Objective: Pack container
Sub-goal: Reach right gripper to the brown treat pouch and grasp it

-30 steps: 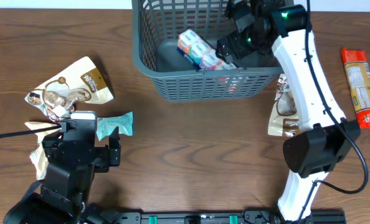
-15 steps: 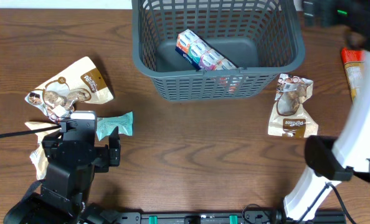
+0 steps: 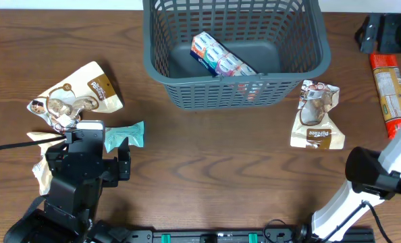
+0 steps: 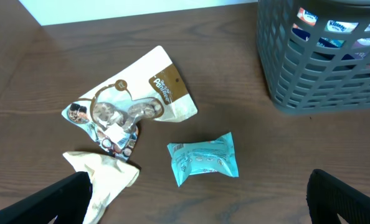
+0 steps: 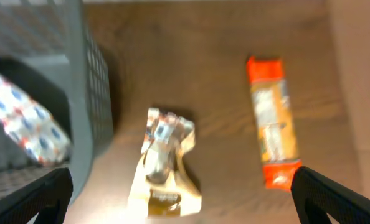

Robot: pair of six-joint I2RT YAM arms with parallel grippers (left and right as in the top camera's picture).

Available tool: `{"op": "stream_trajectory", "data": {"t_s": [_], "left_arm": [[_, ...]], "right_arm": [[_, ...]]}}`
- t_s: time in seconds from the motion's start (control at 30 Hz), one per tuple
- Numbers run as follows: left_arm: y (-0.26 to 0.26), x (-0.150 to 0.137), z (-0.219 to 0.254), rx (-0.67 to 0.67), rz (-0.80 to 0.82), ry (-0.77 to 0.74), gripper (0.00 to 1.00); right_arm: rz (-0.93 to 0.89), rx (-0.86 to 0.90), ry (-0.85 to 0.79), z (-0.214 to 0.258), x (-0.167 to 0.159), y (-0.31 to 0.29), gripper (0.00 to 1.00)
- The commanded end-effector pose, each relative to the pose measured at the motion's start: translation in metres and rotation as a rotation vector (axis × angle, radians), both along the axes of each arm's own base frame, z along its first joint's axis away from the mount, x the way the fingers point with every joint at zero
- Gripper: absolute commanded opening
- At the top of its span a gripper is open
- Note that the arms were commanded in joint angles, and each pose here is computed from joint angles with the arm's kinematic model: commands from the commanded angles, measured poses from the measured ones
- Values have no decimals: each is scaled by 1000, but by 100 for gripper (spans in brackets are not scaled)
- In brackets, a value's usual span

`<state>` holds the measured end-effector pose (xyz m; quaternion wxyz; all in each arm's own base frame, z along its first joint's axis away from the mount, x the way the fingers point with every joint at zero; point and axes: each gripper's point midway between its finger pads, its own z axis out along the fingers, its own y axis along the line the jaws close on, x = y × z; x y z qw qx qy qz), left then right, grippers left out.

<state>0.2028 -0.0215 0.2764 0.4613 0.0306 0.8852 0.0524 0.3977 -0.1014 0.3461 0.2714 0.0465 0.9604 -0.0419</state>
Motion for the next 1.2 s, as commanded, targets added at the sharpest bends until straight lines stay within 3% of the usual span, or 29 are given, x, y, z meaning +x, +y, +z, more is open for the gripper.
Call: {"op": "stream_trajectory", "data": {"t_s": [0.0, 0.2, 0.63, 1.17], "left_arm": [[2, 0, 5, 1, 10, -14, 98], [2, 0, 5, 1, 10, -14, 99], [2, 0, 5, 1, 10, -14, 99], [2, 0, 5, 1, 10, -14, 99]], "right_arm": [[-2, 50, 121, -38, -1, -2, 99], [91, 151, 226, -80, -5, 1, 99], [39, 286, 354, -158, -19, -24, 99], [104, 284, 543, -284, -47, 6, 99]]}}
